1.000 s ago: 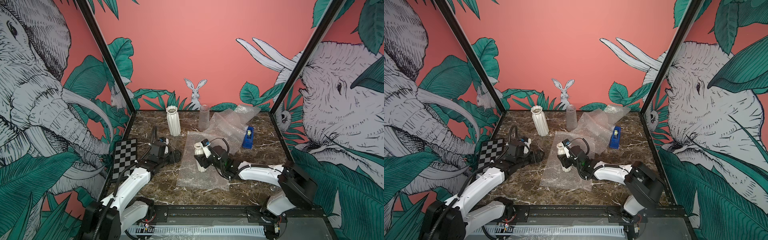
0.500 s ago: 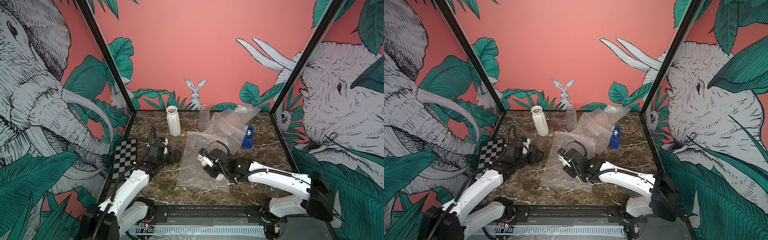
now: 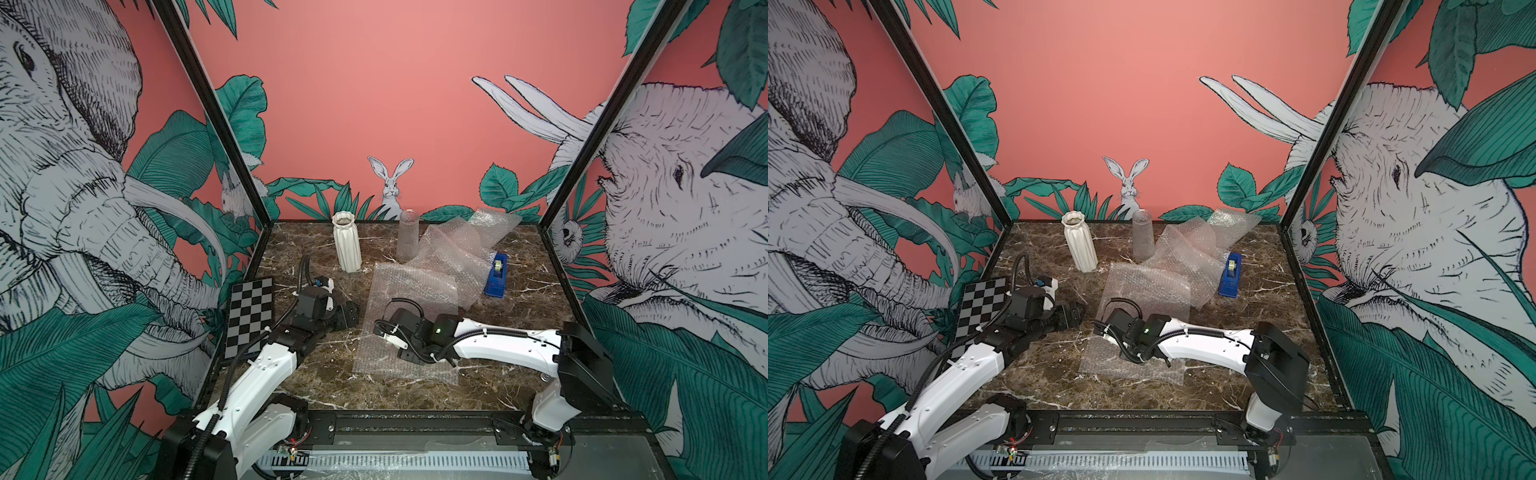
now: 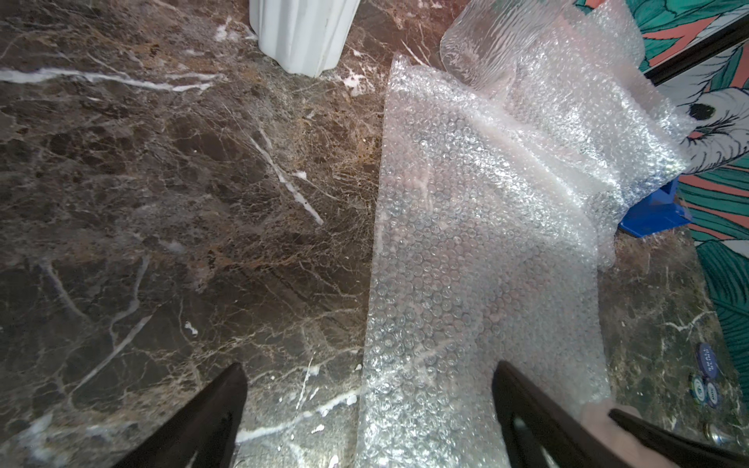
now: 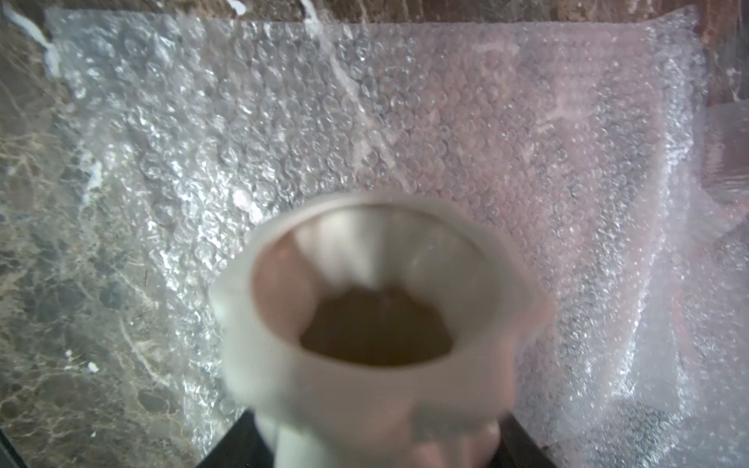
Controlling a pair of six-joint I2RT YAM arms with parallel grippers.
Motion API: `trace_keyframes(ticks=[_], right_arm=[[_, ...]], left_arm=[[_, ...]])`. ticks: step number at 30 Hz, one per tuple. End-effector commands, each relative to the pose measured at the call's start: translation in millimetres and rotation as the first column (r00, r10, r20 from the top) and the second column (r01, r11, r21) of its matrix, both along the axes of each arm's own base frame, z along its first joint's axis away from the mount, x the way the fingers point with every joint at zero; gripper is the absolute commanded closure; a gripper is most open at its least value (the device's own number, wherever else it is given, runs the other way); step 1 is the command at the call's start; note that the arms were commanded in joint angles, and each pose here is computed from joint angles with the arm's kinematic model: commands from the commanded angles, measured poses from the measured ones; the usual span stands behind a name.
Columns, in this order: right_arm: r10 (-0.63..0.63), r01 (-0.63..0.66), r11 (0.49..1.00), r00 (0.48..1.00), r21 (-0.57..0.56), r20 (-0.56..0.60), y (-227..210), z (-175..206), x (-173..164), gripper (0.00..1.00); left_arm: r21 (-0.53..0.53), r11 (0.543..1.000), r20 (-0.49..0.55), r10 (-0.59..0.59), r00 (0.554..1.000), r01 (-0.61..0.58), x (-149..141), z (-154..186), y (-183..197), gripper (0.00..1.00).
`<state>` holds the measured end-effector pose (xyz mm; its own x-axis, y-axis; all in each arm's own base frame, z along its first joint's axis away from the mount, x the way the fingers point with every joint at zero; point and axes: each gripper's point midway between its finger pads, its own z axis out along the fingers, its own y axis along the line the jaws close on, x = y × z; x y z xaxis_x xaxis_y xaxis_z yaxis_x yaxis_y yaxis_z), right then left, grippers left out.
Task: Wrap vases in bubble wrap
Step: Place the vase in bubble wrap.
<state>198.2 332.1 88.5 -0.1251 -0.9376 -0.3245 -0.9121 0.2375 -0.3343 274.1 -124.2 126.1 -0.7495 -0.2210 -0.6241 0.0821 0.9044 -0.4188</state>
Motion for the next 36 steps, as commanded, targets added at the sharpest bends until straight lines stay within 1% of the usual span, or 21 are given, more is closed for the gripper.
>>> trace_keyframes(ticks=[1, 5, 7, 10, 12, 15, 18, 22, 26, 28, 30, 34, 36], right_arm=[[0.07, -0.07, 0.997, 0.997, 0.025, 0.023, 21.0, 7.7, 2.8, 0.7], [0.092, -0.092, 0.996, 0.996, -0.013, -0.01, 25.0, -14.2, -1.2, 0.65], [0.099, -0.099, 0.995, 0.995, -0.015, -0.017, 26.4, -21.6, -2.4, 0.59], [0.102, -0.102, 0.995, 0.995, -0.022, 0.0, 28.3, -26.2, -1.0, 0.47], [0.105, -0.105, 0.994, 0.995, -0.009, -0.004, 30.8, -26.7, -1.9, 0.37], [0.109, -0.109, 0.994, 0.994, 0.003, -0.014, 32.6, -31.1, -3.3, 0.26], [0.104, -0.104, 0.995, 0.995, 0.01, -0.011, 33.6, -31.3, -2.6, 0.18], [0.091, -0.091, 0.996, 0.996, 0.024, -0.005, 32.2, -24.9, -2.0, 0.17], [0.053, -0.053, 0.996, 0.999, 0.07, -0.002, 21.7, -1.2, -9.2, 0.2], [0.046, -0.046, 0.996, 0.999, 0.074, 0.003, 12.0, 4.6, -20.1, 0.22], [0.064, -0.064, 0.995, 0.998, 0.071, 0.008, 2.5, 7.8, -37.3, 0.24], [0.115, -0.112, 0.991, 0.993, 0.07, -0.029, -7.5, -3.1, -74.2, 0.3], [0.12, -0.117, 0.991, 0.992, 0.061, -0.05, -8.7, -10.9, -82.6, 0.33]], left_arm=[[0.031, 0.999, -0.016, 0.014, 1.0, -0.014, -6.4, -7.3, 6.4, 0.04], [0.033, 0.999, -0.007, 0.025, 1.0, -0.025, -5.4, -6.8, 8.2, 0.04], [0.032, 0.999, -0.007, 0.024, 1.0, -0.024, -5.3, -7.0, 8.1, 0.03], [0.035, 0.999, -0.009, 0.023, 1.0, -0.023, -4.9, -8.4, 7.9, 0.03], [0.037, 0.999, -0.009, 0.022, 1.0, -0.022, -4.6, -8.3, 7.8, 0.03], [0.038, 0.999, -0.008, 0.023, 1.0, -0.022, -4.0, -8.4, 7.9, 0.03], [0.038, 0.999, -0.011, 0.019, 1.0, -0.019, -4.7, -9.2, 7.5, 0.03], [0.036, 0.999, -0.017, 0.008, 1.0, -0.007, -5.7, -10.9, 5.8, 0.03], [0.01, 1.0, -0.038, -0.029, 0.999, 0.03, -6.9, -12.7, -2.6, 0.05], [-0.007, 0.999, -0.045, -0.051, 0.998, 0.051, -7.3, -13.5, -8.0, 0.07], [-0.012, 0.998, -0.047, -0.066, 0.997, 0.065, -7.9, -14.9, -11.8, 0.09], [-0.017, 0.998, -0.051, -0.064, 0.997, 0.063, -7.1, -19.3, -13.2, 0.1], [-0.023, 0.998, -0.058, -0.066, 0.996, 0.065, -5.8, -22.1, -15.1, 0.11]])
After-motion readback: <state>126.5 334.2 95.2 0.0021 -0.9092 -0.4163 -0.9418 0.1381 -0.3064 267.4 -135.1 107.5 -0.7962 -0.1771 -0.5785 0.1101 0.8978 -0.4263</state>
